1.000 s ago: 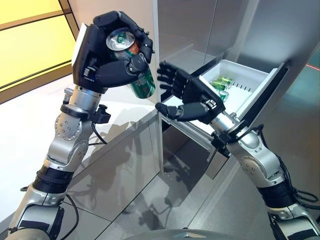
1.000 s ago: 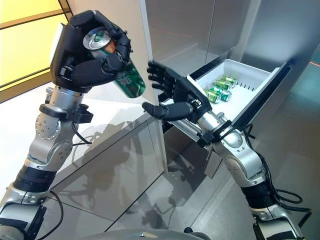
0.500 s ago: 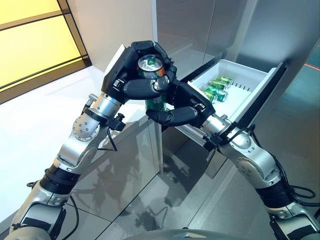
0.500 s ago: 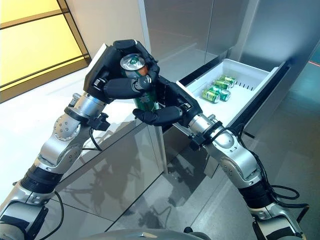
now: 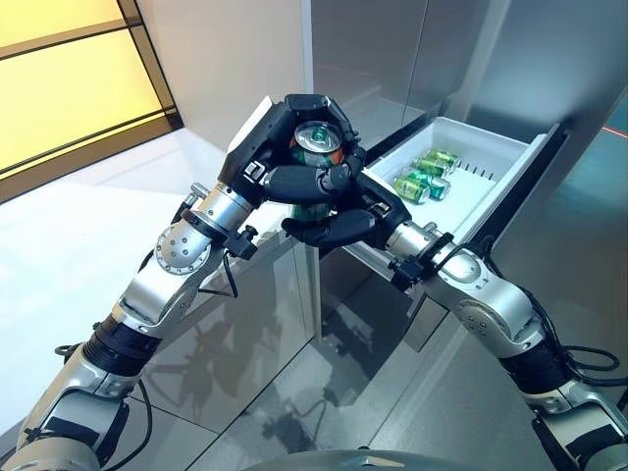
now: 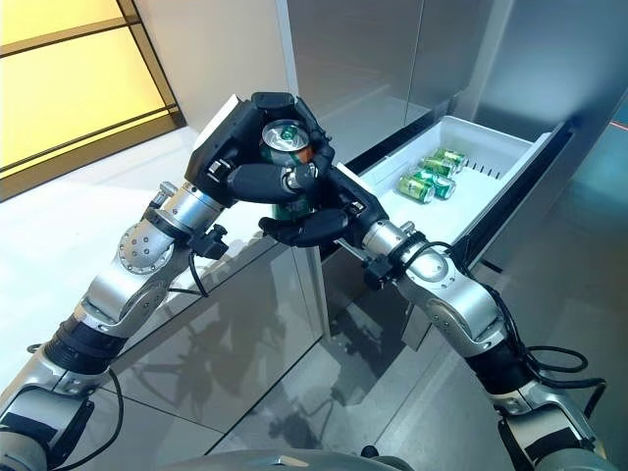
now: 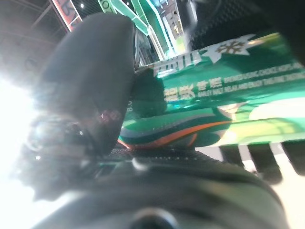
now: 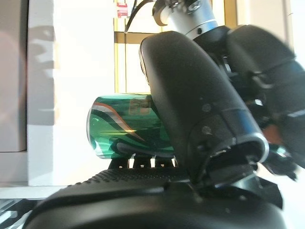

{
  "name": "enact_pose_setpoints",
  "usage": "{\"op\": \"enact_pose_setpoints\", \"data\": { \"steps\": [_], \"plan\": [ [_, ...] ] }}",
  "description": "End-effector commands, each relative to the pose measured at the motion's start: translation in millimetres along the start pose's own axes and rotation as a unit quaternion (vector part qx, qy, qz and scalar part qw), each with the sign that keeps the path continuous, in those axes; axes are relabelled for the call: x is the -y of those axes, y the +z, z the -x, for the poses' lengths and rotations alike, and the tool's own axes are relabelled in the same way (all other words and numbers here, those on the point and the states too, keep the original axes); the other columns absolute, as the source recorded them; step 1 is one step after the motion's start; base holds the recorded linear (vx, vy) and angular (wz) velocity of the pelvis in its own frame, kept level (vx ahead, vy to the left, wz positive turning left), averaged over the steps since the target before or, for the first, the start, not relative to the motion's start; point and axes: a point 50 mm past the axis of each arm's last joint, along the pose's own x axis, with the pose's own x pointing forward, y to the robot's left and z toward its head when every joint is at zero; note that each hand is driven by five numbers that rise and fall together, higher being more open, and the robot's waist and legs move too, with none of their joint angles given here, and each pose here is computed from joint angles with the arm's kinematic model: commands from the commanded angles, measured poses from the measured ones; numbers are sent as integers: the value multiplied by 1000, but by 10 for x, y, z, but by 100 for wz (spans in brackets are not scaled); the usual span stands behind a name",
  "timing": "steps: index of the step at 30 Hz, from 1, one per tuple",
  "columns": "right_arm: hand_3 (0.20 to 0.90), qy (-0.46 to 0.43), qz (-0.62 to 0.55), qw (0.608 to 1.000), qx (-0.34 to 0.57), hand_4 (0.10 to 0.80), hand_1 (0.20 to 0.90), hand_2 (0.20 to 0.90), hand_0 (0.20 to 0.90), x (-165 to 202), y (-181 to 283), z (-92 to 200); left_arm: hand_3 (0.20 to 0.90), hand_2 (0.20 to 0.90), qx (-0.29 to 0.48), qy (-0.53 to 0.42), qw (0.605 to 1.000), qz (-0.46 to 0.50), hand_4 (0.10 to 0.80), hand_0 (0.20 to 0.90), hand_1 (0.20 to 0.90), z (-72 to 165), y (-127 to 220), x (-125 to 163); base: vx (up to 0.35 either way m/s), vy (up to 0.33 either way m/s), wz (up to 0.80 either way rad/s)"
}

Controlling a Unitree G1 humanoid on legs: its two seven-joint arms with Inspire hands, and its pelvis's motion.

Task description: Put drinks into fridge and close the fridge

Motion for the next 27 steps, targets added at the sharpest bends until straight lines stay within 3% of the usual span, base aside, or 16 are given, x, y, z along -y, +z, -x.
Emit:
{"op": "enact_pose_setpoints", "data": {
  "steps": [1, 11, 12, 13, 27],
  "plan": [
    [900, 103, -49, 985, 132, 800, 900, 900, 900, -390, 575, -300, 200, 300, 222, -67, 972, 24, 100, 300, 300, -439, 821, 196, 0, 0, 0],
    [900, 124, -161, 974, 99, 800, 900, 900, 900, -540, 414, -403, 200, 300, 253, -62, 960, 99, 100, 300, 300, -439, 808, 310, 0, 0, 0],
    [639, 120, -163, 974, 101, 539, 676, 676, 676, -541, 411, -405, 200, 300, 254, -62, 960, 105, 100, 300, 300, -437, 808, 312, 0, 0, 0],
    [216, 118, -166, 974, 100, 116, 314, 314, 314, -541, 406, -407, 200, 300, 254, -62, 959, 110, 100, 300, 300, -437, 806, 315, 0, 0, 0],
    [200, 65, -152, 983, 80, 100, 300, 300, 300, -391, 269, -400, 200, 300, 289, -37, 952, 93, 100, 300, 300, -383, 882, 282, 0, 0, 0]
  ]
}}
